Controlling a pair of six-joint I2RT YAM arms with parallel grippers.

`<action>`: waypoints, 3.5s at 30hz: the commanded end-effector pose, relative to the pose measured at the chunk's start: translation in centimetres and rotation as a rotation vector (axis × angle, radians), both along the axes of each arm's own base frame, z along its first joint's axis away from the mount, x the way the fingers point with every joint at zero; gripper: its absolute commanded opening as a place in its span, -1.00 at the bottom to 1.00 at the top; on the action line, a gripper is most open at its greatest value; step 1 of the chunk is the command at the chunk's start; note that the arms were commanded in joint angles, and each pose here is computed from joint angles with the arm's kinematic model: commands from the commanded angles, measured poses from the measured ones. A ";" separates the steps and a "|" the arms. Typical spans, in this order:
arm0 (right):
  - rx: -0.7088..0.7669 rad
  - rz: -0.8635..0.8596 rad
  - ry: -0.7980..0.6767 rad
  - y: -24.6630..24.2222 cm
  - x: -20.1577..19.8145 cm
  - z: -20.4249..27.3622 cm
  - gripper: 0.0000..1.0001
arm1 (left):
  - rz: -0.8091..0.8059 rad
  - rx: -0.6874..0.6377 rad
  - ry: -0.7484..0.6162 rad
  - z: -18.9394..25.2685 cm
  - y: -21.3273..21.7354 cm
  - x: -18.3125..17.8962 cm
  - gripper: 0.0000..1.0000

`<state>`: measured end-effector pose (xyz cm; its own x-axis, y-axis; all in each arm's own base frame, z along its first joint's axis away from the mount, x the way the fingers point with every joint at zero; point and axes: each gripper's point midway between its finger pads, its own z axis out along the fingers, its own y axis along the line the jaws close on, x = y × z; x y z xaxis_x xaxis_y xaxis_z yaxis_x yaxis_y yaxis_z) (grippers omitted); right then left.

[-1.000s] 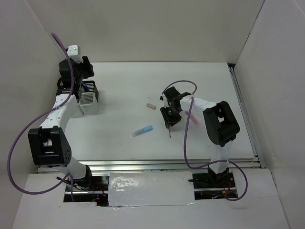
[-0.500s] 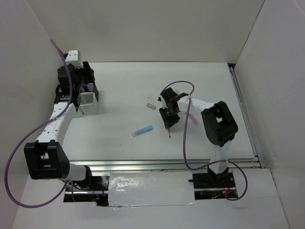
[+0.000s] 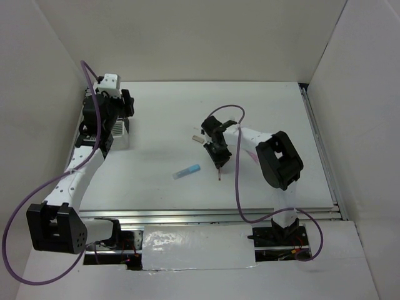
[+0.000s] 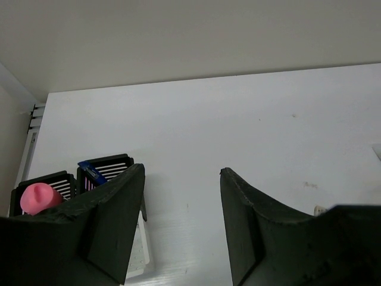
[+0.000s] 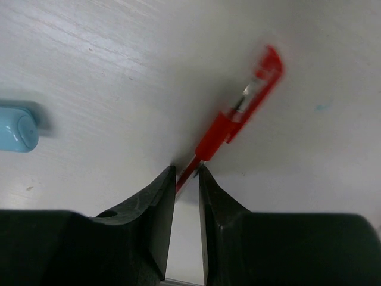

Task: Sort the stationery into containers
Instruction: Pick up the pen from the center of the board, then place the pen in the storage box.

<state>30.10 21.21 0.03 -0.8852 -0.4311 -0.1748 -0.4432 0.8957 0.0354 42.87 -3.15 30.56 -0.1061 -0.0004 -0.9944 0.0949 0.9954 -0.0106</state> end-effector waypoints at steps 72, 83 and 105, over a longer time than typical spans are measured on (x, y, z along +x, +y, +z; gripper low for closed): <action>0.625 0.288 -0.505 8.5 1.8 26.5 0.41 | -0.507 -0.535 0.265 -0.7 -13.5 -2.7 -1.00; 0.608 0.078 -0.420 2.3 4.0 22.1 0.35 | 0.186 0.066 0.027 0.5 6.0 5.9 -1.00; 0.441 -0.093 -0.425 -3.5 7.5 19.0 0.32 | 0.257 0.026 0.117 -6.0 10.9 11.0 -0.54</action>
<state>35.61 18.58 18.31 -0.7472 -0.1742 -0.6413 -0.4535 0.8390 0.3005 53.23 7.39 23.89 -0.2766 0.0154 -0.9609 -0.1567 0.9858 0.0609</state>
